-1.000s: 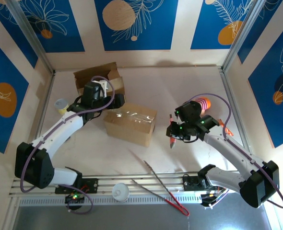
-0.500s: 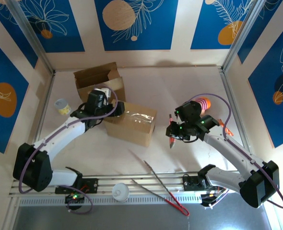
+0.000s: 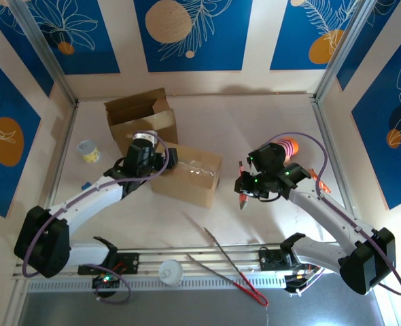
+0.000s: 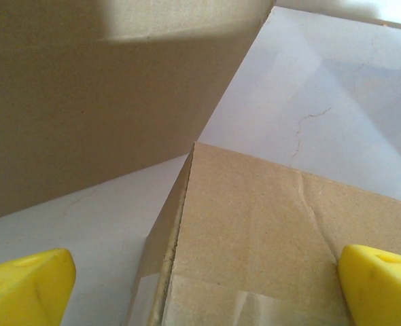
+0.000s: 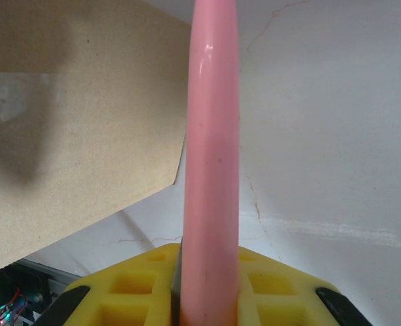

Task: Unpack the express box

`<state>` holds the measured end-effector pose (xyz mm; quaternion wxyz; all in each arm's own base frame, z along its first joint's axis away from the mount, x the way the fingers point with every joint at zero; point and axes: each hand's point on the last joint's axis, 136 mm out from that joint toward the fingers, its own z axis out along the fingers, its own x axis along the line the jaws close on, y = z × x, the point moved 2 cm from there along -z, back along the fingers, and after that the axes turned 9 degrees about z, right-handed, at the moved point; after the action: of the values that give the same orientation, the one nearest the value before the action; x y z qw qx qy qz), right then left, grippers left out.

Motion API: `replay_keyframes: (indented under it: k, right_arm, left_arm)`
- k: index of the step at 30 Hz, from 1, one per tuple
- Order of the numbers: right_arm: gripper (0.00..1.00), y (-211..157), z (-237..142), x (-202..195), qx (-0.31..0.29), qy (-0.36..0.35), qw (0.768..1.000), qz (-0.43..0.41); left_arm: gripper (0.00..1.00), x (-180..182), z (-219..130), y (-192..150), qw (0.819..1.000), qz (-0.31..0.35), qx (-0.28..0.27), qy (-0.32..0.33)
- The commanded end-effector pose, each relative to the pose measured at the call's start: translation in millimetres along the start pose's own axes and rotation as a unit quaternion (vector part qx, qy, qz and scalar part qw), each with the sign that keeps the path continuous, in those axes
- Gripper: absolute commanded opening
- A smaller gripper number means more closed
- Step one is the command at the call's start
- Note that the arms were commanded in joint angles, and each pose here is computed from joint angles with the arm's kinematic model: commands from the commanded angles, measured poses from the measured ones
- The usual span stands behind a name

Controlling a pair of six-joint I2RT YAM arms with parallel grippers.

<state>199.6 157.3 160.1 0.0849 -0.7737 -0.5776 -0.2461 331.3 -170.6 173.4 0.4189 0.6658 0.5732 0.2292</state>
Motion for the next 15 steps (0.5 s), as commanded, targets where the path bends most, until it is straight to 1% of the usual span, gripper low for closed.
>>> replay_keyframes:
  k: [1,8,11,15]
  right_arm:
    - [0.00,-5,-1,0,0.013,0.004,1.000,0.005]
    - [0.00,-9,-10,9,0.025,0.016,1.000,0.000]
    - [0.00,-21,-18,21,0.058,0.058,0.997,-0.010]
    - [0.00,-47,-34,37,0.120,0.138,0.982,-0.035]
  left_arm:
    - [0.98,10,1,-34,0.999,0.018,0.036,0.029]
    - [0.99,14,-2,-46,0.998,0.018,0.039,0.038]
    - [0.99,15,-1,-48,0.998,0.018,0.041,0.039]
    - [0.99,14,-1,-47,0.998,0.017,0.040,0.038]
